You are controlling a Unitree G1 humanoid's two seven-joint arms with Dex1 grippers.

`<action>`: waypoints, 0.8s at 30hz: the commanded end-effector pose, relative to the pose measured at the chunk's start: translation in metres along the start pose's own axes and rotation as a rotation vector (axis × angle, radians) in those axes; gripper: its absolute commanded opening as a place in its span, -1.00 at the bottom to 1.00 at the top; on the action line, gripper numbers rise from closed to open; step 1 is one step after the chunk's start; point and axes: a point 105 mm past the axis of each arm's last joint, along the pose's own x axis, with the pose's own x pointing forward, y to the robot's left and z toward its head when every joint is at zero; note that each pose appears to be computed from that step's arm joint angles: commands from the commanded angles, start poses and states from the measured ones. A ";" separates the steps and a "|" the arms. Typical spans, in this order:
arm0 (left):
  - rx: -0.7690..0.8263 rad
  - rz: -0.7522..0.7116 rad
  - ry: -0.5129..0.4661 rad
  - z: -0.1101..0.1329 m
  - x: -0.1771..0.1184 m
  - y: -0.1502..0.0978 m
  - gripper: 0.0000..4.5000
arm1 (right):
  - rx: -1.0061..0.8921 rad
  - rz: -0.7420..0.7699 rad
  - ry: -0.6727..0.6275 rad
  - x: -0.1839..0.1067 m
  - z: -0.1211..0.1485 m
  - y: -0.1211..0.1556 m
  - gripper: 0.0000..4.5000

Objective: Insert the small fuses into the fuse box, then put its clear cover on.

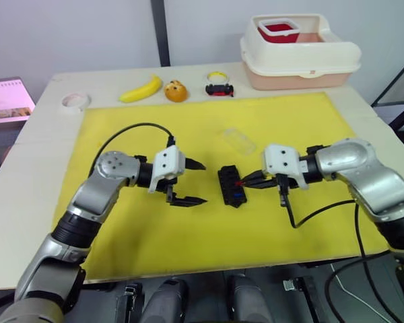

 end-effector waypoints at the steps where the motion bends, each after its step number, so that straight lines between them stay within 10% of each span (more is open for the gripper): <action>1: 0.052 -0.003 -0.010 0.006 0.001 -0.003 0.99 | -0.068 -0.007 0.004 -0.001 0.005 -0.005 -1.00; 24: 0.060 -0.001 -0.010 0.006 0.006 -0.003 0.99 | -0.091 0.023 0.027 0.005 -0.005 -0.004 -1.00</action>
